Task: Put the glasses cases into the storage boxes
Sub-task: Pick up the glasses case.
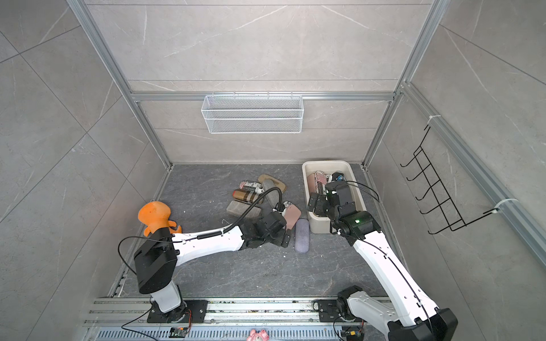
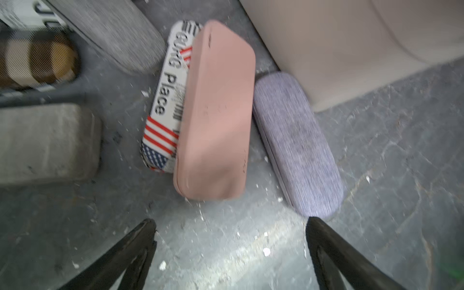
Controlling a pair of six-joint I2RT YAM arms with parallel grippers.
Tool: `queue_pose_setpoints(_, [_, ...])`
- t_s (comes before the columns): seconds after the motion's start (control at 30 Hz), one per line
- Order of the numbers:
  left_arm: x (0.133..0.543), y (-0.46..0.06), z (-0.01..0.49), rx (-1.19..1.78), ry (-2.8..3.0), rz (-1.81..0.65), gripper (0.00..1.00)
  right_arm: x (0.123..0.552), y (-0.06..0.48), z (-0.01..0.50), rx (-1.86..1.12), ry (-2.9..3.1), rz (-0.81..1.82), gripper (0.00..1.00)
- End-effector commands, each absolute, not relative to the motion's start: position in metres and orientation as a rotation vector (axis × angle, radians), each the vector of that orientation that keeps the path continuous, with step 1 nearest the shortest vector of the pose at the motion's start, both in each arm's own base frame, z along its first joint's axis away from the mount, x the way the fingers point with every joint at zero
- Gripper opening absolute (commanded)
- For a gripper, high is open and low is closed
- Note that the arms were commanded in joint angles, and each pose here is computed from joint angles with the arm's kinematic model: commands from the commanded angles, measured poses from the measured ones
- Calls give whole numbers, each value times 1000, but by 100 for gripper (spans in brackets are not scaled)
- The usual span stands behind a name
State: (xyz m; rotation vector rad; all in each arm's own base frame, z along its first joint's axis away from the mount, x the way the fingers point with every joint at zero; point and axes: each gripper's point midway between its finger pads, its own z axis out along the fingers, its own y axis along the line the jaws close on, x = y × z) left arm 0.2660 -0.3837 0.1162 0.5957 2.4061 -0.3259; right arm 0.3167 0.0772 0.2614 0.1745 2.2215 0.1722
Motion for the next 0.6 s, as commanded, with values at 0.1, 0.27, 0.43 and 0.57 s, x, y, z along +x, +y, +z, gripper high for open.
queue_pose_setpoints(0.1, [294,-365,84,750,2457,47,96,313,70,271,207,2165,164,100])
queue_pose_setpoints(0.27, [293,-373,78,792,2467,89,98,310,64,271,225,2159,140,100])
queue_pose_setpoints(0.43, [287,-384,69,863,2463,153,99,310,63,264,229,2171,133,100])
queue_pose_setpoints(0.57, [288,-391,69,883,2438,207,99,310,65,262,225,2173,150,100])
